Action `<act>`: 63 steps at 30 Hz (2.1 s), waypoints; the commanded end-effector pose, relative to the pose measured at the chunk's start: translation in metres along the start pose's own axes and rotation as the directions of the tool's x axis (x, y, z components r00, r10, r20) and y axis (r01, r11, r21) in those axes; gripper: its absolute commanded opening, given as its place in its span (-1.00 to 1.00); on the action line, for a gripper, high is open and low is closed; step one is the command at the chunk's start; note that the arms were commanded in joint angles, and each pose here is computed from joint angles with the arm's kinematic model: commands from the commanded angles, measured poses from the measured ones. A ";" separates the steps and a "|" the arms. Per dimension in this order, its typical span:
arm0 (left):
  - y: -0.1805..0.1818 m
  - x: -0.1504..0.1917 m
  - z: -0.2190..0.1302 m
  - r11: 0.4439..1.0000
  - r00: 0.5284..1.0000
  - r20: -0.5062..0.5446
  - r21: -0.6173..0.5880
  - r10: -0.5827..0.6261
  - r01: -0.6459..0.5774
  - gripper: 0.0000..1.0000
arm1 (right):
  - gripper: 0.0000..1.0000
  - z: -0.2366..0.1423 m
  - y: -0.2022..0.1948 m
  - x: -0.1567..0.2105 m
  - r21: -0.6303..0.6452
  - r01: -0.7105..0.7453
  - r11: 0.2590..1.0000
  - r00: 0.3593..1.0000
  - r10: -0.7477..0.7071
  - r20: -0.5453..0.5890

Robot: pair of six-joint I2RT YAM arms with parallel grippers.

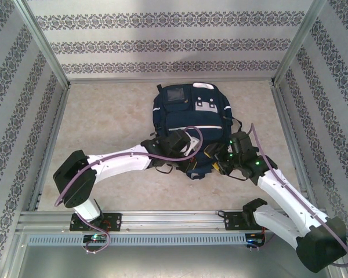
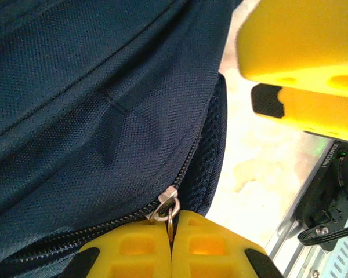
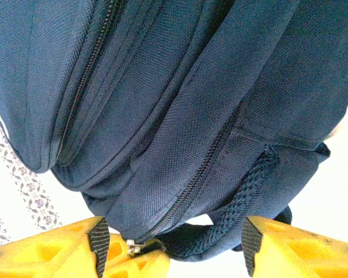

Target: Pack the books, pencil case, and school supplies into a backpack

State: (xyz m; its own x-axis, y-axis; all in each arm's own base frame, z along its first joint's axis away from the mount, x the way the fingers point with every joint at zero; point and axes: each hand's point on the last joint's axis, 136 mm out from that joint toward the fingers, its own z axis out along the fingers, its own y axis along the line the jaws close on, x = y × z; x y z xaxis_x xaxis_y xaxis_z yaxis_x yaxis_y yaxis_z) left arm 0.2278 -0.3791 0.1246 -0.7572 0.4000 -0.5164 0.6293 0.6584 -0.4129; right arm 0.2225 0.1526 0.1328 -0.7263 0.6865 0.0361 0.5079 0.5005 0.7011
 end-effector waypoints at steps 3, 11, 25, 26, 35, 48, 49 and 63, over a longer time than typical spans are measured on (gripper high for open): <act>-0.026 -0.009 -0.003 0.995 0.997 0.010 0.069 0.078 -0.078 -1.00 | 0.24 0.013 -0.017 -0.009 0.039 -0.080 0.996 0.996 0.078 0.052; -0.029 -0.005 0.005 0.992 0.995 -0.009 0.077 0.096 -0.095 -1.00 | 0.15 0.032 -0.008 -0.022 0.054 -0.073 0.996 0.994 0.068 0.085; -0.011 0.003 0.003 0.996 0.996 -0.011 -0.006 0.085 -0.085 -1.00 | -1.00 0.047 -0.038 -0.039 0.166 -0.015 0.986 0.986 -0.013 0.166; -0.009 0.005 0.002 0.996 0.996 -0.011 -0.015 0.083 -0.083 -1.00 | -1.00 0.047 -0.039 -0.041 0.170 -0.008 0.985 0.985 -0.021 0.169; 0.020 0.023 -0.008 0.996 0.999 -0.017 -0.085 0.028 -0.030 -1.00 | -1.00 0.040 -0.054 -0.054 0.199 -0.013 0.980 0.981 -0.026 0.193; 0.055 0.031 -0.028 0.989 0.998 0.017 -0.138 -0.053 0.055 -1.00 | -1.00 0.024 -0.062 -0.087 0.220 -0.029 0.975 0.970 -0.025 0.242; 0.056 0.032 -0.028 0.989 0.998 0.018 -0.138 -0.057 0.059 -1.00 | -1.00 0.023 -0.063 -0.091 0.227 -0.032 0.973 0.968 -0.026 0.250; 0.044 0.019 -0.021 0.995 0.997 0.032 -0.068 -0.073 0.075 -1.00 | 0.01 0.003 -0.016 -0.088 0.119 0.032 0.992 0.981 -0.054 0.186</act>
State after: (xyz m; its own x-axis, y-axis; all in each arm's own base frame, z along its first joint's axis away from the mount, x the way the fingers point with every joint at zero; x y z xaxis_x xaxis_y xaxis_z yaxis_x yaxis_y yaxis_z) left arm 0.2426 -0.3274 0.1034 -0.7786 0.3374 -0.5291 0.5649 0.7440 -0.3569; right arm 0.2709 0.0885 0.0886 -0.6843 0.7261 -0.0680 0.5728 0.5928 0.5662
